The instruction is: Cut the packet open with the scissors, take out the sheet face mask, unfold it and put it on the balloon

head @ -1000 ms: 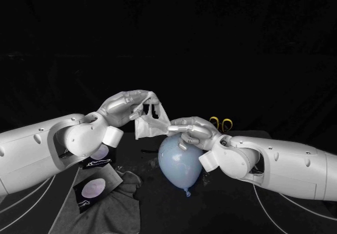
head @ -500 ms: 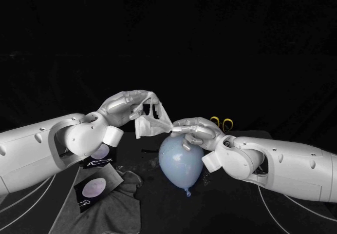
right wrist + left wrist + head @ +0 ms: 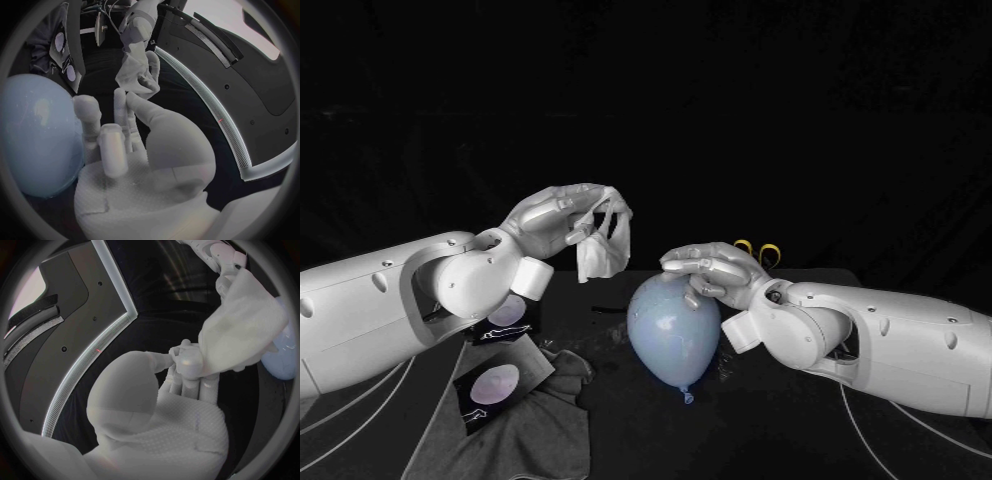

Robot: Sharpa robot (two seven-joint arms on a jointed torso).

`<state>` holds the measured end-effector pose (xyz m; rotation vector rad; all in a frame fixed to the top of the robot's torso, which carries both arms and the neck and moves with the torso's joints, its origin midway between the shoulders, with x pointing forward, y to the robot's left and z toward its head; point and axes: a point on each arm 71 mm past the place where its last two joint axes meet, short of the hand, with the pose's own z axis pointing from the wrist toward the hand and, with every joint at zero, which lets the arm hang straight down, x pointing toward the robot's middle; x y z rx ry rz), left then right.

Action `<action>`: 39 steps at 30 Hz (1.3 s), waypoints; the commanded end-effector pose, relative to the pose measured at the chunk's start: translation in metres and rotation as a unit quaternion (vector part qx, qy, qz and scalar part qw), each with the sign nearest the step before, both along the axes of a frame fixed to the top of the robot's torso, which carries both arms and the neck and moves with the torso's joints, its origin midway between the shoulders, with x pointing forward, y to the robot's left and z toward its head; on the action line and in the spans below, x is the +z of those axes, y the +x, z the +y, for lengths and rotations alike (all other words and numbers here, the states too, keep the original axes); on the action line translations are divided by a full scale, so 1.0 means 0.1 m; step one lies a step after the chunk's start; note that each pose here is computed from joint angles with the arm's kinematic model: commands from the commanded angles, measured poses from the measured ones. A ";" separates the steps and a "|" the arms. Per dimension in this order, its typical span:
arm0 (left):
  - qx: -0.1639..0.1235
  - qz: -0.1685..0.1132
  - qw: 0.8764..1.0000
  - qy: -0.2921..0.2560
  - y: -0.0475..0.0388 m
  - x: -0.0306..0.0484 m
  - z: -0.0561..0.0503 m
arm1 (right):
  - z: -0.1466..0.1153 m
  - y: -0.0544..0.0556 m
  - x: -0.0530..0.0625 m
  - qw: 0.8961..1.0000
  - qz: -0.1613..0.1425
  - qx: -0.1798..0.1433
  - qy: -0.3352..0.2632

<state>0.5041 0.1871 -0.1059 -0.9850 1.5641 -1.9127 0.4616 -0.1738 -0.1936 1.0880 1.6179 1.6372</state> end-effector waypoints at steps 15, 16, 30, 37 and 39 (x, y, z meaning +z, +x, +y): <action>-0.033 0.000 0.999 -0.011 -0.105 0.035 -0.15 | 0.26 0.02 -0.01 1.000 -0.005 0.027 0.011; -0.035 0.000 0.999 -0.012 -0.110 0.036 -0.15 | 0.29 0.02 -0.01 0.999 -0.005 0.030 0.012; -0.045 0.000 0.999 -0.013 -0.152 0.045 -0.22 | 0.56 0.02 -0.02 0.997 0.004 0.069 0.038; -0.043 0.000 0.999 -0.013 -0.146 0.044 -0.21 | 0.61 -0.01 -0.01 0.995 0.011 0.087 0.052; -0.041 0.000 0.999 -0.013 -0.141 0.043 -0.21 | 0.60 -0.02 0.00 0.995 0.010 0.086 0.055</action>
